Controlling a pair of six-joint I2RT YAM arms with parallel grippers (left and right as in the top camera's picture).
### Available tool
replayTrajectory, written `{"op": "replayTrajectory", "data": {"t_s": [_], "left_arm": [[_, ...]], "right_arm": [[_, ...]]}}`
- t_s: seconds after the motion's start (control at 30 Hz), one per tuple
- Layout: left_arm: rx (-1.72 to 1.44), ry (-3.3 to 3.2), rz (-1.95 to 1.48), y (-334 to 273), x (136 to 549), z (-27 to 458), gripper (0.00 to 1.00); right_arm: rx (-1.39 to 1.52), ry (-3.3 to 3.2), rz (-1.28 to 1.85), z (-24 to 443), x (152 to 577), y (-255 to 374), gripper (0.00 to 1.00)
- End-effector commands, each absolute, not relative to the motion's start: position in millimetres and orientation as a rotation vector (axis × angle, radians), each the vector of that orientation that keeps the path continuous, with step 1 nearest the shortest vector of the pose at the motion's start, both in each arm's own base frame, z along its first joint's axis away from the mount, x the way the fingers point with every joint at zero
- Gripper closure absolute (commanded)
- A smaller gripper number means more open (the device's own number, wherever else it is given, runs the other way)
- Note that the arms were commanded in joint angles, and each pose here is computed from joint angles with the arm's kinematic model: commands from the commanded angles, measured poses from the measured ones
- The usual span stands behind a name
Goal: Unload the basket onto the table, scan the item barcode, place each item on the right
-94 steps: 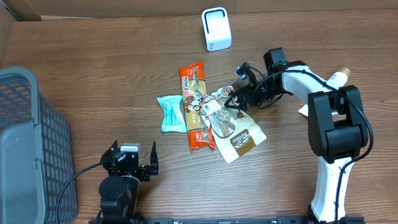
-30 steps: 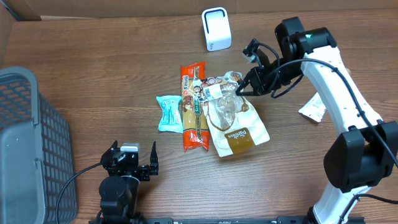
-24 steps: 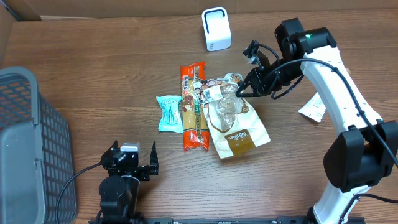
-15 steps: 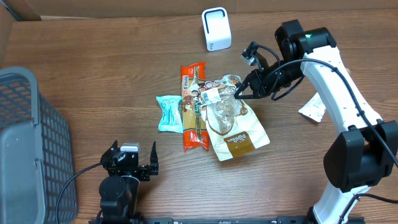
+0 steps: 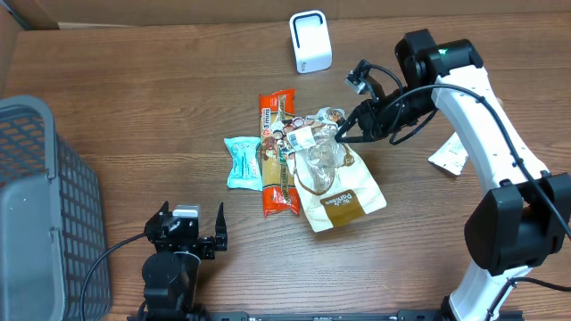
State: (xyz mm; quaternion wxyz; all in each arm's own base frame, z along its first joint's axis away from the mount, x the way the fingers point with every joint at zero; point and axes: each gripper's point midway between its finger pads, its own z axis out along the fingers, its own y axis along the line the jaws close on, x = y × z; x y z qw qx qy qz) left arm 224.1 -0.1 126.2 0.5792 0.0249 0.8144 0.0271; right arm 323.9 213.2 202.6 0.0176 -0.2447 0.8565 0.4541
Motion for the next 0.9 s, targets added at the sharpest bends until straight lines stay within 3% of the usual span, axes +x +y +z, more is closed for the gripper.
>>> {"op": "replayTrajectory", "data": {"t_s": [0.0,0.87], "left_arm": [[0.040,1.900,0.063,1.4,224.0,125.4,0.00],[0.040,1.900,0.063,1.4,224.0,125.4,0.00]], "right_arm": [[-0.787,2.546,1.506,225.7,321.5,213.0,0.96],[-0.720,2.479,1.610,239.7,320.7,192.9,0.96]]}}
